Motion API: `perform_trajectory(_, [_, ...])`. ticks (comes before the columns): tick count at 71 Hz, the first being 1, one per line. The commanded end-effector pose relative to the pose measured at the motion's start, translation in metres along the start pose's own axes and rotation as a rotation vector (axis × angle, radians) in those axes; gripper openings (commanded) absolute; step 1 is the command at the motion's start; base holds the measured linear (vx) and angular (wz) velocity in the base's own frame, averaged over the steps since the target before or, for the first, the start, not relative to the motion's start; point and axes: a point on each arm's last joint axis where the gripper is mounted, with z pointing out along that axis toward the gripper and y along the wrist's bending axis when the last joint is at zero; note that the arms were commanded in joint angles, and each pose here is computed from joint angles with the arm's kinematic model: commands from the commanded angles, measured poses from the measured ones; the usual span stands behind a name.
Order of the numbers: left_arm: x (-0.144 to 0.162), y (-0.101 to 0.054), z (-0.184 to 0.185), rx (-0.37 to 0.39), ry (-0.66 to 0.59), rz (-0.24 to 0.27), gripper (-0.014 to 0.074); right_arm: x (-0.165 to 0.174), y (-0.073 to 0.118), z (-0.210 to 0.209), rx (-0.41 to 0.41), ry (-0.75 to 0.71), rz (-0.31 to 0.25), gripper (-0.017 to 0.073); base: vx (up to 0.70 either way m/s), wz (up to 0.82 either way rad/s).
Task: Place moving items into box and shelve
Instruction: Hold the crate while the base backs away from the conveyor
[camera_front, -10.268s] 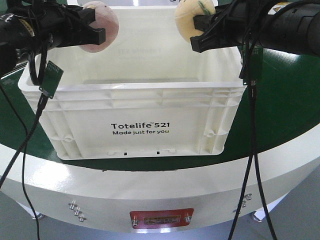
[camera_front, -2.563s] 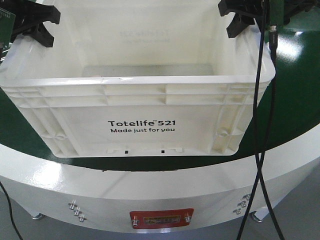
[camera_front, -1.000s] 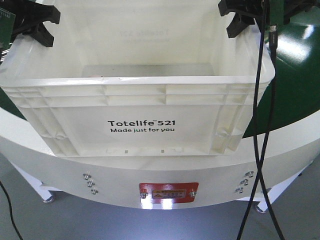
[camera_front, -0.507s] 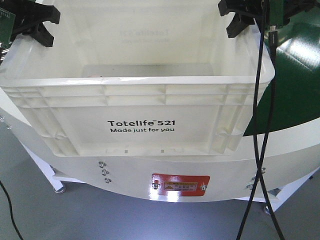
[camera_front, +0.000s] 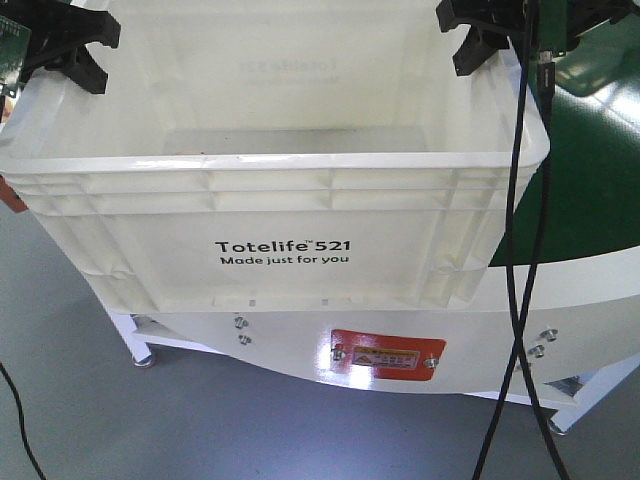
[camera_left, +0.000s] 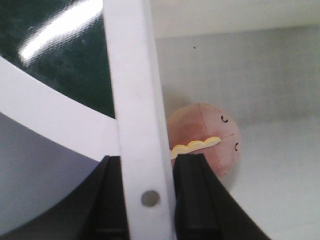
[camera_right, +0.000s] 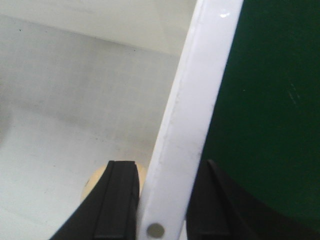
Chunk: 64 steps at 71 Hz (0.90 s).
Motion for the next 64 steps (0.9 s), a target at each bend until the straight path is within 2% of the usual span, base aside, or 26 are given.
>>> perform_trajectory(1, [-0.0096, -0.0243, -0.0406, 0.171, -0.214, -0.012, -0.0017, -0.0089, 0.0256, -0.0444, -0.162, -0.214, -0.021, -0.0012, -0.06, 0.16])
perform_trajectory(64, [-0.0096, -0.0243, -0.0406, 0.171, -0.214, -0.012, -0.0017, -0.0088, 0.0256, -0.0444, -0.162, -0.212, -0.021, -0.0012, -0.07, 0.27])
